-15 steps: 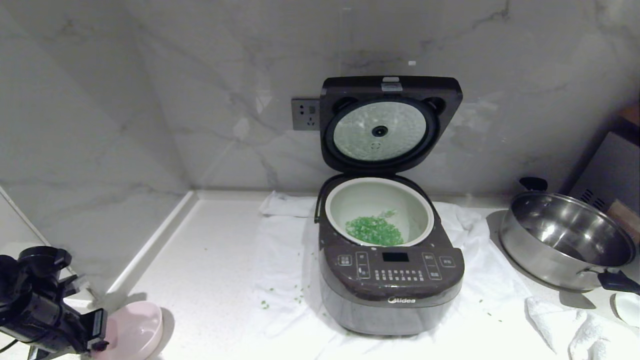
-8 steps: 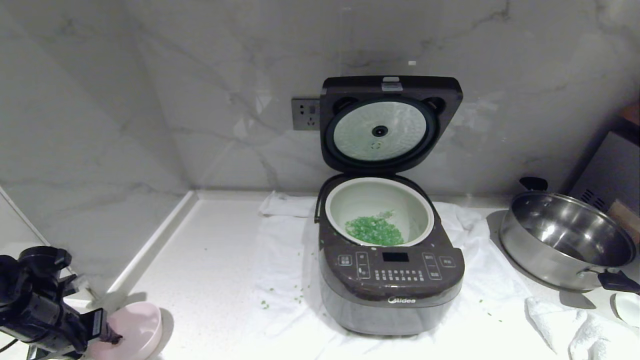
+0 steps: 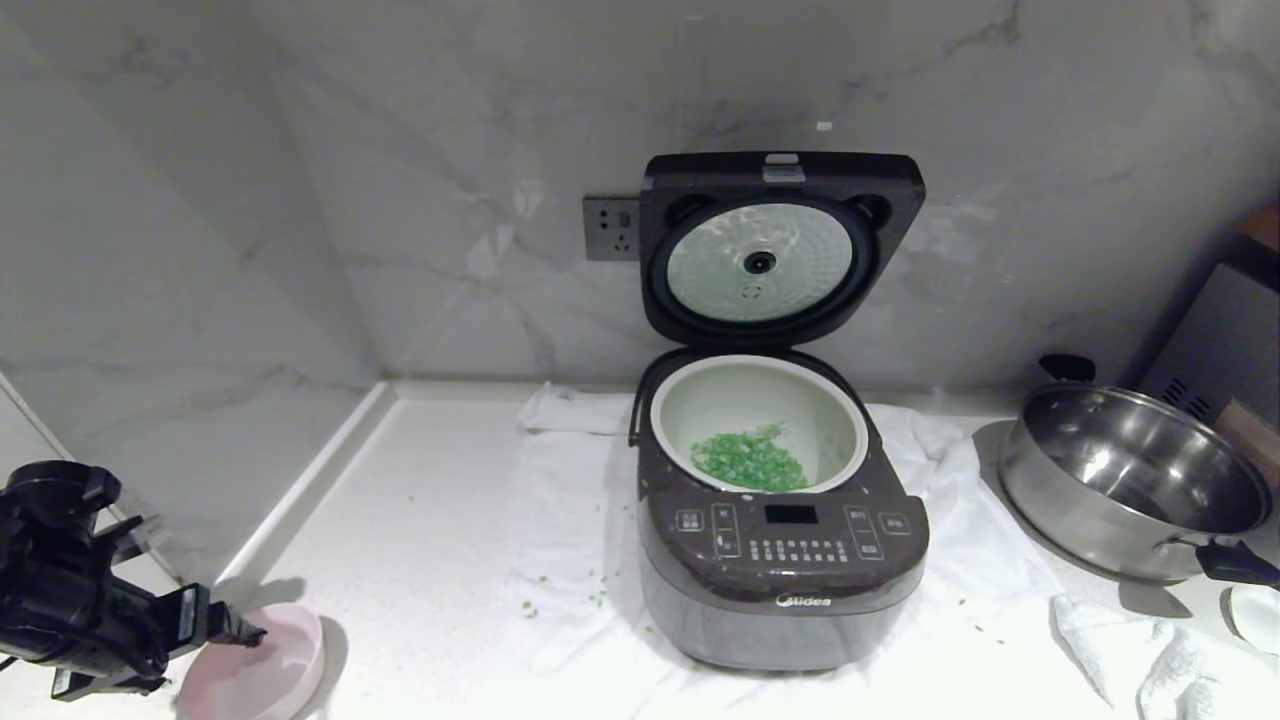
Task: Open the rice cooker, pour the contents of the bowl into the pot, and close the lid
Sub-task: Place the bowl on the table
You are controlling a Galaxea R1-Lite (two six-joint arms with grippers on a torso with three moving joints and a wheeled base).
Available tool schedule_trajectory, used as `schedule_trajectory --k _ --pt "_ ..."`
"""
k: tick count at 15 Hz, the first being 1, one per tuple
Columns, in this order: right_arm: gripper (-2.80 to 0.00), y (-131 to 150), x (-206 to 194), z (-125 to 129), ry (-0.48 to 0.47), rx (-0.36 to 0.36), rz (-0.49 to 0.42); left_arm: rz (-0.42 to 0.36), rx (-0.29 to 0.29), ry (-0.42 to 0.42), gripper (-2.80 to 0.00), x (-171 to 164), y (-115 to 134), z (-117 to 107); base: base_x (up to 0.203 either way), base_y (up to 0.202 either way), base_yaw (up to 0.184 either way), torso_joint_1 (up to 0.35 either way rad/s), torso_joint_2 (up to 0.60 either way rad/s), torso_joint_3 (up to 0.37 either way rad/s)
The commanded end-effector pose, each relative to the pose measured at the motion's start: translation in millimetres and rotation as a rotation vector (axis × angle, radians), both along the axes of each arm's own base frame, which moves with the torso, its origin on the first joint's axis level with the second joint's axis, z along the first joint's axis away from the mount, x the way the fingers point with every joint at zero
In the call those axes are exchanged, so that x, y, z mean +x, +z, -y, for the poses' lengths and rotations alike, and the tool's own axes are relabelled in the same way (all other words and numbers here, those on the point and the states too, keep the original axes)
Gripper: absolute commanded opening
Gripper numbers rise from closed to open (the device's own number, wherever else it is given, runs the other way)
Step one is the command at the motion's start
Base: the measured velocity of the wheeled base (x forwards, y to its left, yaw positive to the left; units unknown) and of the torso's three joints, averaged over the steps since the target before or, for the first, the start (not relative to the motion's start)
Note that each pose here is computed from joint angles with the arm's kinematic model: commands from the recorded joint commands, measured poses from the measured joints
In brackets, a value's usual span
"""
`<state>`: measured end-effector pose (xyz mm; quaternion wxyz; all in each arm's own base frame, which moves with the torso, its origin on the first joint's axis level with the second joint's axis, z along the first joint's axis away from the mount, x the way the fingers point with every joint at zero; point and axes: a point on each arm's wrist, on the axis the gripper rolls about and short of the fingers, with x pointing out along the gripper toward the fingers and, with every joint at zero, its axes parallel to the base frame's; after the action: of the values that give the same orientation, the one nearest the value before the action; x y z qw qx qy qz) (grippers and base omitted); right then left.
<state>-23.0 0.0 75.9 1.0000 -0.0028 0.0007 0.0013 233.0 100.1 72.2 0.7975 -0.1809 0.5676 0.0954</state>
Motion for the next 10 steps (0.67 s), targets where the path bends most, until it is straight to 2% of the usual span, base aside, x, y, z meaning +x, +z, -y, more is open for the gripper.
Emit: schedule_trajectory --k 1,3,6,8,10 --pt "-2.8 0 0 0 0.001 -0.001 0.0 0.029 0.012 0.0 0.0 -3 11 1 0.0 0.0 0.0 0.0 0.0 0.0" --pt "-2.8 0 0 0 0.001 -0.001 0.0 0.042 0.02 -0.003 0.0 -8 19 4 0.0 0.0 0.0 0.0 0.0 0.0" --pt "-2.8 0 0 0 0.001 -0.001 0.0 0.116 0.048 -0.017 0.0 -23 42 11 0.0 0.0 0.0 0.0 0.0 0.0" --pt "-2.8 0 0 0 0.001 0.0 0.0 0.234 0.019 -0.059 0.0 -39 64 20 0.0 0.0 0.0 0.0 0.0 0.0" --pt "-2.8 0 0 0 0.001 -0.001 0.0 0.383 -0.035 -0.125 0.0 -55 87 31 0.0 0.0 0.0 0.0 0.0 0.0"
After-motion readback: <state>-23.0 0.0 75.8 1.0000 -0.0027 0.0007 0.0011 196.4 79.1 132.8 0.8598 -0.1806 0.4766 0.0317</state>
